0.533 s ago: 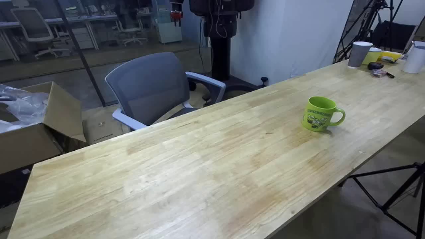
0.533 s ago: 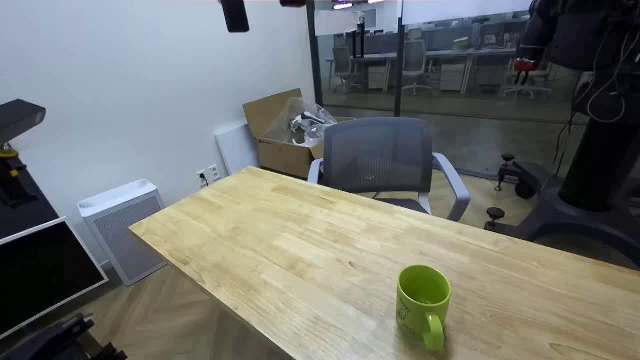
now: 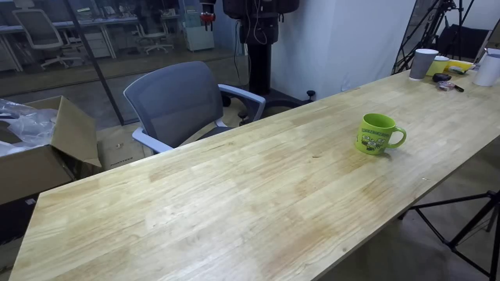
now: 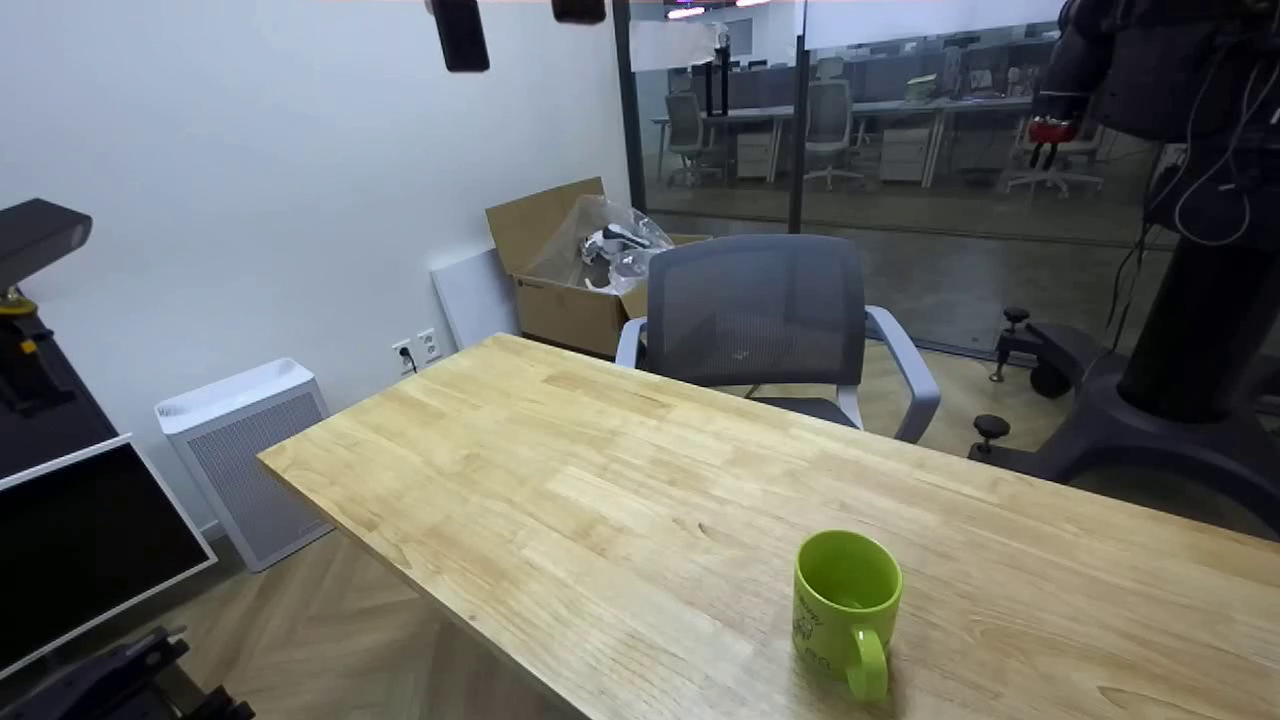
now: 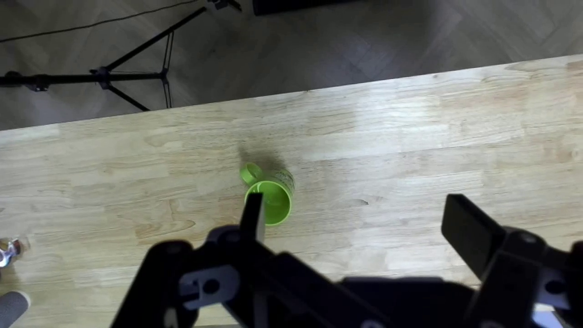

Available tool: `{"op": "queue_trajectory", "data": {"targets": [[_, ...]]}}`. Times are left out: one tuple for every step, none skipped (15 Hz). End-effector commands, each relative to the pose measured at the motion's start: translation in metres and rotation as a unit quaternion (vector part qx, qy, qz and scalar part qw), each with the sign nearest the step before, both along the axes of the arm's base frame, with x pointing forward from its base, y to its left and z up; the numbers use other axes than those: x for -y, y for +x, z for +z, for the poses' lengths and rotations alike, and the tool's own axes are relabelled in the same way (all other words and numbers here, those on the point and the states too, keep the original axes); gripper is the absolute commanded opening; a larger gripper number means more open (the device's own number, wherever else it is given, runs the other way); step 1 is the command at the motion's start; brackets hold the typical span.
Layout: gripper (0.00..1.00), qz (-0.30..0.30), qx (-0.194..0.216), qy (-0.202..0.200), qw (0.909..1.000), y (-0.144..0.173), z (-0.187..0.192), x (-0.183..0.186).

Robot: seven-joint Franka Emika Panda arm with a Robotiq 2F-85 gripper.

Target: Move the green cup to the left

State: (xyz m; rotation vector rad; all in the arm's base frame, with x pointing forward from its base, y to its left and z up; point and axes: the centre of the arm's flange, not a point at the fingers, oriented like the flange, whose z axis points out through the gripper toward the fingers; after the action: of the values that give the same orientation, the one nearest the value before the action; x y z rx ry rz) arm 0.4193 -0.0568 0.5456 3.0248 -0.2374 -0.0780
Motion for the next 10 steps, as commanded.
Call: {"op": "queue_trajectory", "data": {"targets": [[1.00, 0.009, -0.004, -0.001, 0.9999, -0.0022, 0.0036, -0.0031], [1.00, 0.010, -0.003, 0.000, 0.9999, -0.0021, 0.0039, -0.0035], [1.00, 0.010, -0.002, -0.001, 0.9999, -0.0020, 0.0042, -0.0036], [1.00, 0.010, -0.002, -0.001, 1.0000, -0.0020, 0.0042, -0.0036], [1.00, 0.010, -0.002, -0.002, 0.9999, -0.0021, 0.0043, -0.0038], [1.00, 0.011, -0.003, -0.003, 0.9999, -0.0022, 0.0044, -0.0042], [1.00, 0.011, -0.003, -0.003, 0.9999, -0.0023, 0.0044, -0.0043], [1.00, 0.013, -0.004, -0.004, 0.9999, -0.0027, 0.0043, -0.0048], [1.00, 0.013, -0.003, -0.006, 0.9999, -0.0027, 0.0042, -0.0050], [1.00, 0.010, -0.002, 0.000, 0.9999, 0.0002, -0.0001, -0.0034]]}}
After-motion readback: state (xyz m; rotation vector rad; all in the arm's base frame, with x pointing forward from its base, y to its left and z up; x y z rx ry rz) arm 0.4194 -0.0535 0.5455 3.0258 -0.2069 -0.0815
